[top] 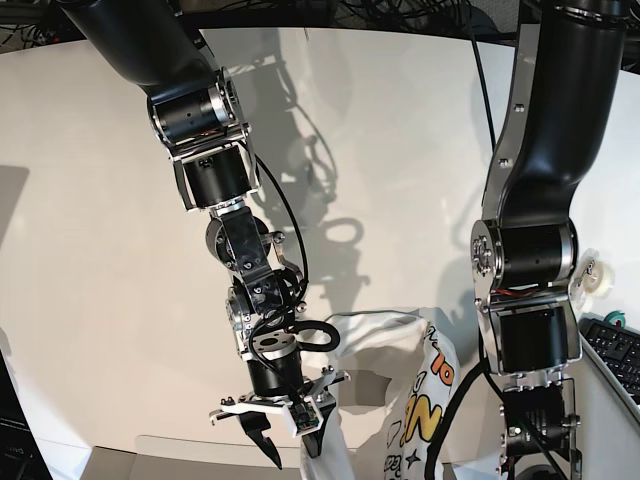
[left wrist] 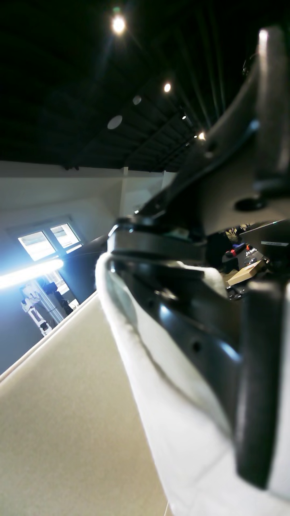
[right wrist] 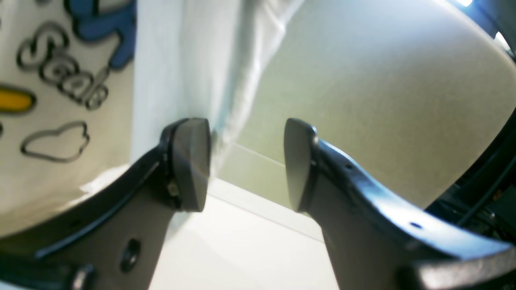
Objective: Layout the t-shirt on the table in an organized manner, then fold the t-shirt properly
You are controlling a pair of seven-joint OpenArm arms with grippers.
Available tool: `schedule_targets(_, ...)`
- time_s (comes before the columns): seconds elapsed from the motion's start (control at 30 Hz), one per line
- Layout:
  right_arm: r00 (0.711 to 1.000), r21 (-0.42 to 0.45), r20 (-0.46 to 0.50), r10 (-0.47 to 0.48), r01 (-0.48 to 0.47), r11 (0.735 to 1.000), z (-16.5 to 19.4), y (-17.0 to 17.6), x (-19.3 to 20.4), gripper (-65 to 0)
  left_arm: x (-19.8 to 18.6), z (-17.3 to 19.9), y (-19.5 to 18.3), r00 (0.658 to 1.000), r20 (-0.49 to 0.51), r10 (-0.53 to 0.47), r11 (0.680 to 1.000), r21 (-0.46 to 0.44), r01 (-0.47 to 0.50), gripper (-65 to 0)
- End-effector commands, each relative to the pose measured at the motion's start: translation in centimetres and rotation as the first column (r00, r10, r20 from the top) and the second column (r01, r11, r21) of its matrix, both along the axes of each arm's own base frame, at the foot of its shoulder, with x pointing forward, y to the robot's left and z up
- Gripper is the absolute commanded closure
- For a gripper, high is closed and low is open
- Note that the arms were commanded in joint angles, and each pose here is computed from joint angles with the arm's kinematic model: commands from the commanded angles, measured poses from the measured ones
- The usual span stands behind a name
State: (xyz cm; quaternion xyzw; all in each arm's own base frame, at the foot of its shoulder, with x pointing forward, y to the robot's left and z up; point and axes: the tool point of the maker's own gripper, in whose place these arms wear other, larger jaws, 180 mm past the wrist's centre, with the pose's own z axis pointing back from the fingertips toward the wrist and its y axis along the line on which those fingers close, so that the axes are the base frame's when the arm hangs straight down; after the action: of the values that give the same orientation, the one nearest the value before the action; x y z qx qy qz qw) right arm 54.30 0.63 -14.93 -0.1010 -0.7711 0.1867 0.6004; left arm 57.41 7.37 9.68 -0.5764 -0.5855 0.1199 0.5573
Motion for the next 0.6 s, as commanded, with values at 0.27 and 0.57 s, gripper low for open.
schedule_targets(0.27, 0.995, 0.011, 0.099, 0.003, -0.004, 1.000, 4.7, 0.2, 1.1, -29.8, -1.4, 4.4, 0.3, 0.995, 0.098, -0.011, 0.999, -0.047, 0.016, -0.2)
schedule_targets(0.57, 0.997, 0.000, 0.074, 0.008, -0.008, 1.000, 4.0, 0.3, 1.6, -29.8, -1.4, 4.4, 1.0, 0.995, 0.096, -0.013, 0.998, -0.065, 0.020, -0.2)
